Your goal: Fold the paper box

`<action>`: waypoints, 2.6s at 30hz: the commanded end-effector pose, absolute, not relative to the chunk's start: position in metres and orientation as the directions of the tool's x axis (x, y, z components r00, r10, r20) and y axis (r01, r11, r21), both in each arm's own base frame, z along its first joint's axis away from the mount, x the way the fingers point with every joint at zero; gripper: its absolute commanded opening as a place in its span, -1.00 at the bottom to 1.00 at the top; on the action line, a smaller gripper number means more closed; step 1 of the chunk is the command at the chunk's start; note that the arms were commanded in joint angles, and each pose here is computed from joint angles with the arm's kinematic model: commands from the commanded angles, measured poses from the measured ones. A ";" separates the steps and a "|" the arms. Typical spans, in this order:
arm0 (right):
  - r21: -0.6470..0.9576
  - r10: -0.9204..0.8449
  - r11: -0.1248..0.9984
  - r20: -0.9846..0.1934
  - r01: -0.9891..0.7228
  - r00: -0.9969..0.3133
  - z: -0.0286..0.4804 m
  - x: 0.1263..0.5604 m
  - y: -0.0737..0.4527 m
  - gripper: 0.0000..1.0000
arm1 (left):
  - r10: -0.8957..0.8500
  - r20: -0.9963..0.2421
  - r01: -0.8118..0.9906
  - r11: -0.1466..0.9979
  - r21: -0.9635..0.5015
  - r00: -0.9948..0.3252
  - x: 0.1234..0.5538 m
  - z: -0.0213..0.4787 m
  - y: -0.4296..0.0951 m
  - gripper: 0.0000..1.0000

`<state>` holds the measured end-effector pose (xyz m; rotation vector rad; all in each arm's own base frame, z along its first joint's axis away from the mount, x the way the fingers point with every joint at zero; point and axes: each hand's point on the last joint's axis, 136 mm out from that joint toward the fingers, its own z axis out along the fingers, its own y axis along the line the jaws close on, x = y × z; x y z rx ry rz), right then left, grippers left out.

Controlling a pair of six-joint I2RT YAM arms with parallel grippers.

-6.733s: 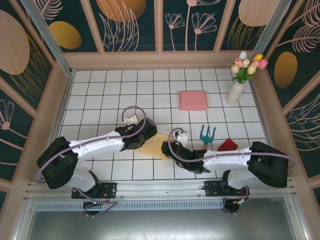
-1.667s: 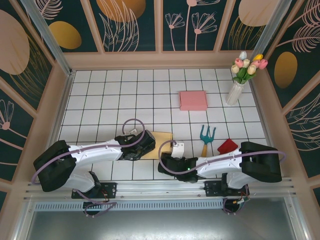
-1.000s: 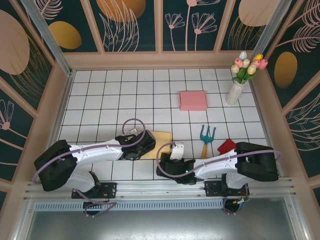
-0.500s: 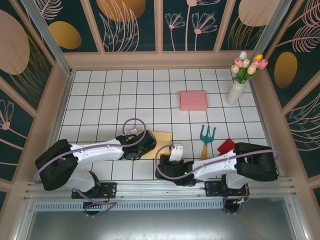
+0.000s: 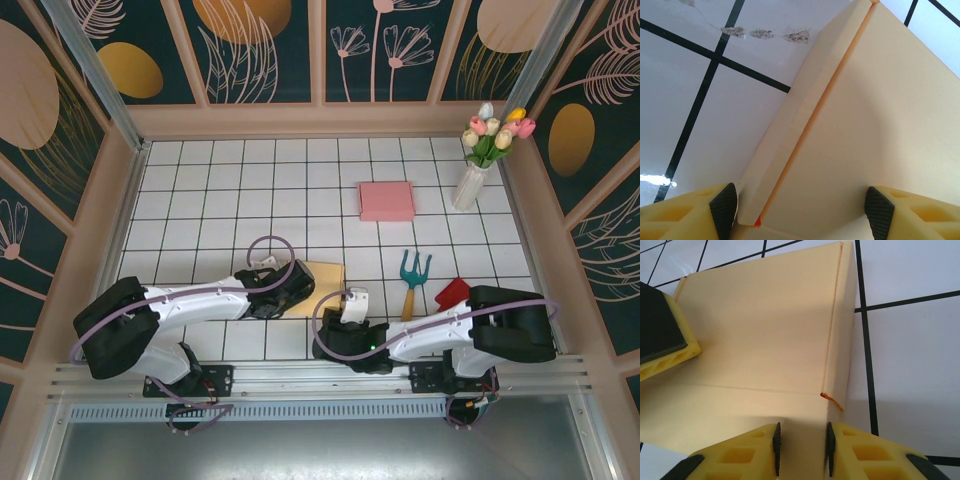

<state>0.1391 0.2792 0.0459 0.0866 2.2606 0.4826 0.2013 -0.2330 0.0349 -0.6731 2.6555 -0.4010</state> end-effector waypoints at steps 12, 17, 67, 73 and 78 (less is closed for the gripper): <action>0.346 0.188 0.936 -0.661 -0.072 -0.727 0.014 0.129 0.262 -0.43 | -0.498 -0.235 -0.441 0.860 -0.258 -0.835 0.183 -0.003 -0.216 0.41; 0.344 0.194 0.937 -0.656 -0.060 -0.729 0.010 0.133 0.258 -0.42 | -0.495 -0.235 -0.437 0.861 -0.260 -0.836 0.184 -0.003 -0.217 0.41; 0.431 0.224 0.900 -0.580 -0.062 -0.783 0.024 0.222 0.264 -0.42 | -0.405 -0.128 -0.337 0.869 -0.362 -0.905 0.176 0.003 -0.269 0.38; 0.463 0.246 0.885 -0.557 -0.051 -0.793 0.031 0.229 0.248 -0.43 | -0.397 -0.162 -0.288 0.842 -0.456 -0.904 0.187 0.031 -0.285 0.42; 0.440 0.205 0.896 -0.547 -0.069 -0.812 0.030 0.230 0.237 -0.62 | -0.347 -0.261 -0.154 0.817 -0.555 -0.901 0.200 0.050 -0.298 0.47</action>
